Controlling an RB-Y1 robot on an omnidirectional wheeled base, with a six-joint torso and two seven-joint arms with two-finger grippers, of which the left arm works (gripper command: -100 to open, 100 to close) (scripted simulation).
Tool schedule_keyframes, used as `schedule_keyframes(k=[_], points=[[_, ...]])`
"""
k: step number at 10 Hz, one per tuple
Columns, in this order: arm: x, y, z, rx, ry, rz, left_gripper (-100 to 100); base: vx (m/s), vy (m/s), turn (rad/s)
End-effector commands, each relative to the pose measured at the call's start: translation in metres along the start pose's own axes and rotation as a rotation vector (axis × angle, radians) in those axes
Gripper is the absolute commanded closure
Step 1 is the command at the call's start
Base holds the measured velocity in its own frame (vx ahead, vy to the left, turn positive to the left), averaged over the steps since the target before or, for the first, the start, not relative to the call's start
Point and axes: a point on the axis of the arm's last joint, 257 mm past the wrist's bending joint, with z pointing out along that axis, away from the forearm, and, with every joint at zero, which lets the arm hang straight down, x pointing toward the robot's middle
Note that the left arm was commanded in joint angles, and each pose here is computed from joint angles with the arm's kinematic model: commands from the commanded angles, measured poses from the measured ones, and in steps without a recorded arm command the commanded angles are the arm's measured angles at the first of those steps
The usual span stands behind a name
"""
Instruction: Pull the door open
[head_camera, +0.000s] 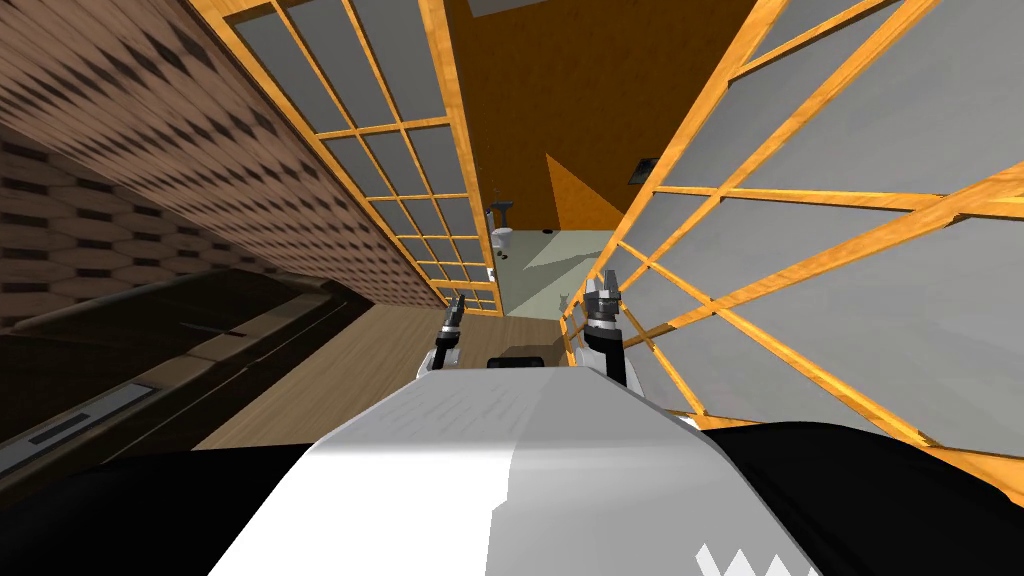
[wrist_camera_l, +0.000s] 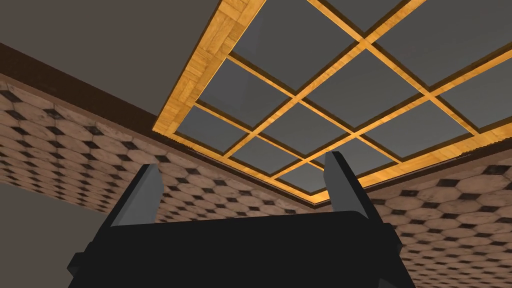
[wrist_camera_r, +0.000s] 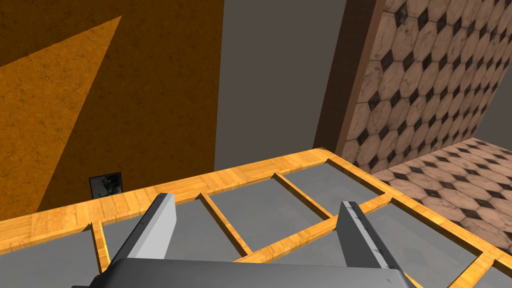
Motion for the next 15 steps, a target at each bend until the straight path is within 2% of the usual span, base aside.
schedule_keyframes(k=[1, 8, 15], points=[[0.011, 0.009, -0.0049, -0.011, 0.025, 0.043, -100, 0.094, -0.025, 0.004], [0.049, 0.048, -0.0261, -0.046, 0.131, 0.212, -100, 0.102, -0.033, 0.006], [0.078, 0.082, -0.0502, -0.066, 0.231, 0.364, -100, 0.094, -0.028, 0.005]])
